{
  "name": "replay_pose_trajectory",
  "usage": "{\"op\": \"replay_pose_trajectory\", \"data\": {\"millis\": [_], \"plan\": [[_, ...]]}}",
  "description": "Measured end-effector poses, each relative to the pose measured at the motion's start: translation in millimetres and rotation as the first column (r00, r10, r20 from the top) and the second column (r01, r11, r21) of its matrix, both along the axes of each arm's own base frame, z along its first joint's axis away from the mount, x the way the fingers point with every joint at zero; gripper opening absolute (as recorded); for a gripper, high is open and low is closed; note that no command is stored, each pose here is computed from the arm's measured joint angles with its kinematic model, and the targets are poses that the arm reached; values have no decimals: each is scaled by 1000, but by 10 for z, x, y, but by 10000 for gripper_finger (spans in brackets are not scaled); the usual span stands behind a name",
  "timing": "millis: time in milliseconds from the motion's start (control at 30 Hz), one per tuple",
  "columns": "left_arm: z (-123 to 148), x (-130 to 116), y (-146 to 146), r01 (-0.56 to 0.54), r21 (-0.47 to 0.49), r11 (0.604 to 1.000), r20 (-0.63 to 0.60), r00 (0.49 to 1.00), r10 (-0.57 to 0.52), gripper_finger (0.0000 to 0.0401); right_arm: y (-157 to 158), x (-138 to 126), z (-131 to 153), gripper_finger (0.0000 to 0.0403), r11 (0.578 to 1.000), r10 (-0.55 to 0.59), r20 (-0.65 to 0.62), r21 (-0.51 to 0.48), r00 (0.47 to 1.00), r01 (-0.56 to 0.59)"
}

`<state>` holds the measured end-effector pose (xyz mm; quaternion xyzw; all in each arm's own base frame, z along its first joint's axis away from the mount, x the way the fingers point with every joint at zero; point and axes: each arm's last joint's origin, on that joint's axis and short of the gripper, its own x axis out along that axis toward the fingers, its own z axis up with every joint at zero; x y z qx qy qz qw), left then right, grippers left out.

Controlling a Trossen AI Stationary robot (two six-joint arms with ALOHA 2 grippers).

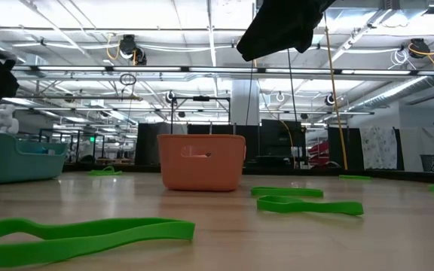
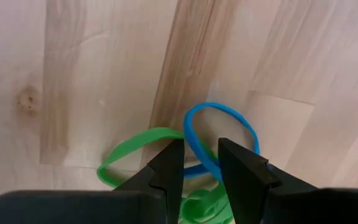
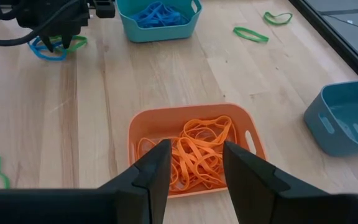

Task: Sort rubber bands into baskets
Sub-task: Put the blue rubber band into the green bin

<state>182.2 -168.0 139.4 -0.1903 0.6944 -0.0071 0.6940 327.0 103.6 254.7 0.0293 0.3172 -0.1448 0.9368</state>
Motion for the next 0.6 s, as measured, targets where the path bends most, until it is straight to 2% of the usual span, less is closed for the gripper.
{"op": "replay_pose_trajectory", "data": {"millis": [167, 467, 600], "plan": [[-1, -2, 2, 26, 2, 1000, 5, 1000, -26, 95, -1, 0, 0, 137, 1000, 0, 0, 0, 1000, 0], [-5, -4, 5, 43, 6, 999, 5, 999, -43, 14, 0, 0, 0, 137, 1000, 0, 0, 0, 1000, 0], [32, -9, 3, 52, -15, 999, 16, 999, -51, 7, 0, 0, 0, 137, 1000, 0, 0, 0, 1000, 0]]}}
